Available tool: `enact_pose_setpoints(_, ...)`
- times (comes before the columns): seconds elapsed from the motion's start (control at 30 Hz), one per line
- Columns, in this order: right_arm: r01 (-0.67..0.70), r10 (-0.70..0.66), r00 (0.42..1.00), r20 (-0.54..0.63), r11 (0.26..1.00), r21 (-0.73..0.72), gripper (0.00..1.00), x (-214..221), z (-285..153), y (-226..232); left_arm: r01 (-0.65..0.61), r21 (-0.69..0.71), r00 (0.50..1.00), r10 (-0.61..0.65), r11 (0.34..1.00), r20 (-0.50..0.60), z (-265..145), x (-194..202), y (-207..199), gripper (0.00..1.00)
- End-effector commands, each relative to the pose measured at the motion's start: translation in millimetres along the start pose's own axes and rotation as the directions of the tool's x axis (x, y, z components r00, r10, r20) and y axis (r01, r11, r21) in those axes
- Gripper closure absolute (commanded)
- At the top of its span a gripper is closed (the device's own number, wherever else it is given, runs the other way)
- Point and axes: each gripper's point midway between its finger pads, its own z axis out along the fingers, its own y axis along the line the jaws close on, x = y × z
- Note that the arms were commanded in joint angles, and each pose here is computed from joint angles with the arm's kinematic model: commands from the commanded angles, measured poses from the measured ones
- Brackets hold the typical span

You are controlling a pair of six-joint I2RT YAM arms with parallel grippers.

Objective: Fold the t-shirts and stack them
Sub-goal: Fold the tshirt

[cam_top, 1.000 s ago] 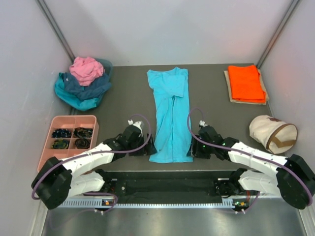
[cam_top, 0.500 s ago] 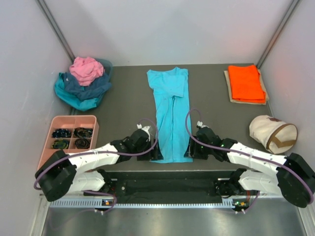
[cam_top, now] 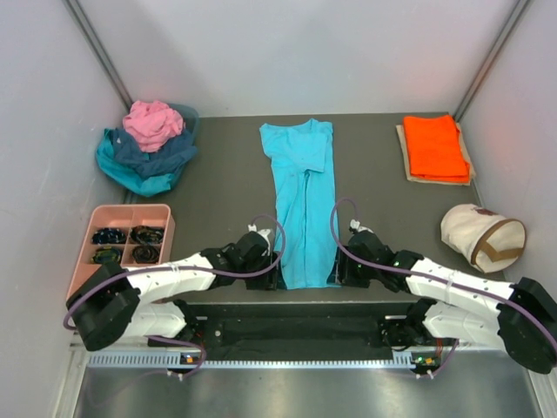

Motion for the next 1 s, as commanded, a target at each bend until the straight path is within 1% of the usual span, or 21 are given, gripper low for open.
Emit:
enact_pose_setpoints(0.0, 0.000, -0.001, 0.999, 0.036, 1.000, 0.027, 0.48, -2.6, -1.7, -5.1, -0.035, -0.005, 0.999, 0.035, 0.999, -0.010, 2.9, -3.3, -4.2, 0.41)
enact_pose_setpoints(0.13, -0.009, 0.007, 0.998, 0.063, 0.999, 0.041, 0.47, -8.3, -1.1, -6.5, -0.045, -0.017, 0.999, 0.045, 0.999, -0.014, 6.3, -5.3, -3.5, 0.41)
enact_pose_setpoints(0.27, -0.018, 0.017, 0.998, 0.064, 0.999, 0.028, 0.48, -8.2, -0.6, -3.9, -0.052, -0.028, 0.999, 0.051, 0.998, -0.015, 7.5, -4.9, -1.2, 0.41)
enact_pose_setpoints(0.37, -0.017, 0.015, 0.998, 0.066, 0.999, 0.030, 0.50, -8.5, 0.0, -3.9, -0.053, -0.038, 0.999, 0.052, 0.998, -0.013, 7.0, -4.9, 1.4, 0.42)
enact_pose_setpoints(0.47, -0.018, 0.017, 0.997, 0.069, 1.000, 0.025, 0.64, -9.7, 0.8, -2.6, -0.054, -0.043, 0.999, 0.054, 0.998, -0.006, 6.3, -5.1, 2.8, 0.44)
enact_pose_setpoints(0.5, -0.015, 0.014, 0.998, 0.067, 1.000, 0.025, 0.75, -9.8, 1.7, -2.3, -0.053, -0.045, 0.999, 0.053, 0.998, -0.003, 6.4, -5.3, 4.0, 0.48)
enact_pose_setpoints(0.57, -0.015, 0.014, 0.998, 0.068, 1.000, 0.024, 0.84, -10.2, 2.7, -1.8, -0.056, -0.055, 0.998, 0.056, 0.997, -0.005, 7.3, -4.8, 6.5, 0.59)
enact_pose_setpoints(0.6, -0.015, 0.014, 0.998, 0.066, 1.000, 0.026, 0.90, -9.7, 3.4, -2.5, -0.058, -0.058, 0.998, 0.058, 0.997, -0.001, 7.8, -5.7, 6.9, 0.74)
enact_pose_setpoints(0.67, -0.014, 0.012, 0.998, 0.067, 1.000, 0.025, 0.95, -10.0, 3.9, -2.2, -0.066, -0.065, 0.998, 0.066, 0.996, -0.004, 9.0, -5.9, 8.2, 0.87)
enact_pose_setpoints(0.7, -0.012, 0.010, 0.998, 0.067, 1.000, 0.025, 0.99, -10.0, 3.9, -2.3, -0.071, -0.072, 0.997, 0.071, 0.995, 0.002, 10.0, -7.8, 8.6, 0.96)
enact_pose_setpoints(0.73, -0.011, 0.009, 0.998, 0.068, 1.000, 0.024, 1.00, -10.1, 3.7, -2.0, -0.072, -0.081, 0.997, 0.072, 0.994, 0.003, 10.5, -8.3, 10.6, 1.00)
enact_pose_setpoints(0.9, -0.009, 0.007, 0.997, 0.072, 1.000, 0.024, 1.00, -11.5, 2.5, -1.3, -0.099, -0.089, 0.995, 0.100, 0.991, 0.003, 11.0, -11.9, 10.0, 1.00)
enact_pose_setpoints(0.97, -0.003, 0.002, 0.998, 0.070, 1.000, 0.017, 1.00, -12.3, 0.5, 1.5, -0.113, -0.063, 0.994, 0.113, 0.992, 0.001, 7.9, -14.0, 2.3, 1.00)
